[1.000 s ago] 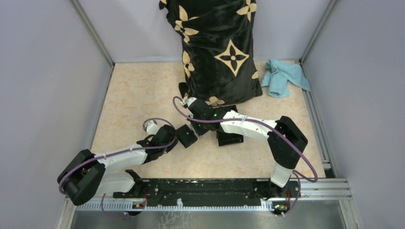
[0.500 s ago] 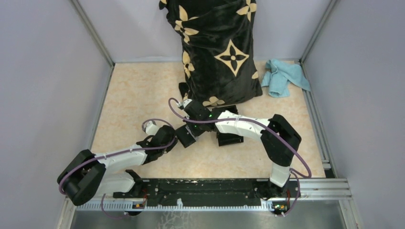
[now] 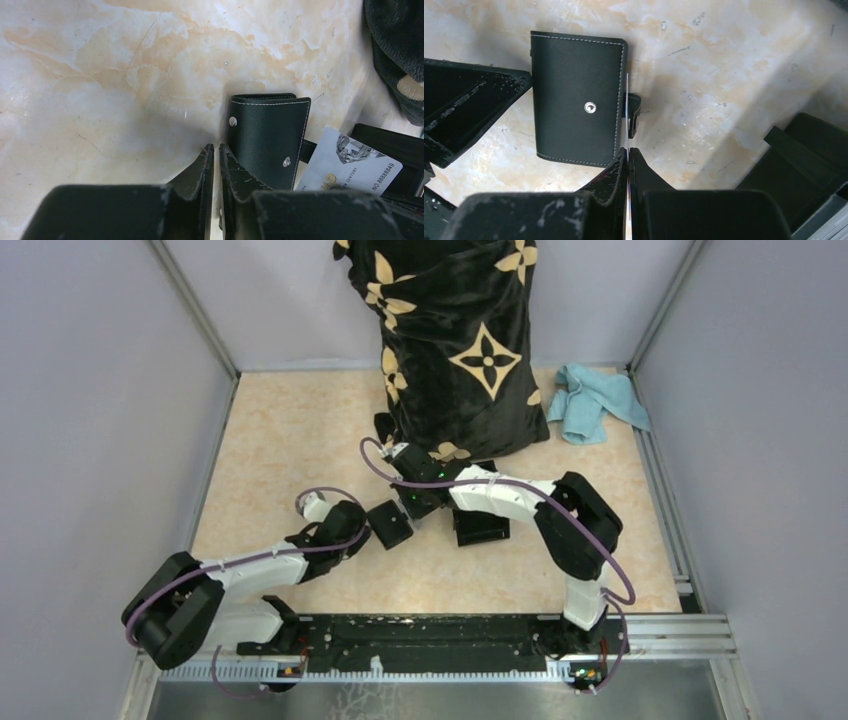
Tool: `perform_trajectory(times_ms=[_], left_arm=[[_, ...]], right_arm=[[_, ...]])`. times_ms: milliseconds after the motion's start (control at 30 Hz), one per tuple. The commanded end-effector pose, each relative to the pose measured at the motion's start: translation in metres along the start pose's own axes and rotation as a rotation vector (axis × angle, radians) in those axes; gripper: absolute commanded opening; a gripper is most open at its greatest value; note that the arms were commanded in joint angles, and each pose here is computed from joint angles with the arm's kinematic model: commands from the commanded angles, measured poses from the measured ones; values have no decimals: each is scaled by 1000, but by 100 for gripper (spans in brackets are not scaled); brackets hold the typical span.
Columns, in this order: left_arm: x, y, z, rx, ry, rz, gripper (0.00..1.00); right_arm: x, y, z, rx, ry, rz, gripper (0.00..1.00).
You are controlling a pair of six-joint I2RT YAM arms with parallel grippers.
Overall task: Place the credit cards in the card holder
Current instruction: Open the card holder at the center of the board.
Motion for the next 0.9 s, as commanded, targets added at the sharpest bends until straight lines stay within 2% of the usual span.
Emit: perform_trajectory(times_ms=[0, 300, 500, 867], left_arm=[[35, -4, -10, 37, -77, 126, 16], [32, -8, -7, 40, -82, 125, 16], [34, -10, -8, 50, -86, 127, 15], [35, -11, -10, 65, -83, 114, 15]], right_arm=[[2, 7, 27, -73, -32, 48, 0], [-3, -1, 27, -35, -96, 143, 0], [-12, -9, 21, -21, -202, 212, 0], [-17, -16, 14, -14, -294, 260, 0]])
Point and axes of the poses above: each gripper's point midway between its finger pads, its own y axis back along the fingers, its own x axis along the line the jaws close on, z = x × y, the point moved 4 cm from there along y, back along the fingers, and after that the axes turned 7 degrees about -y, right-handed, at the moved point
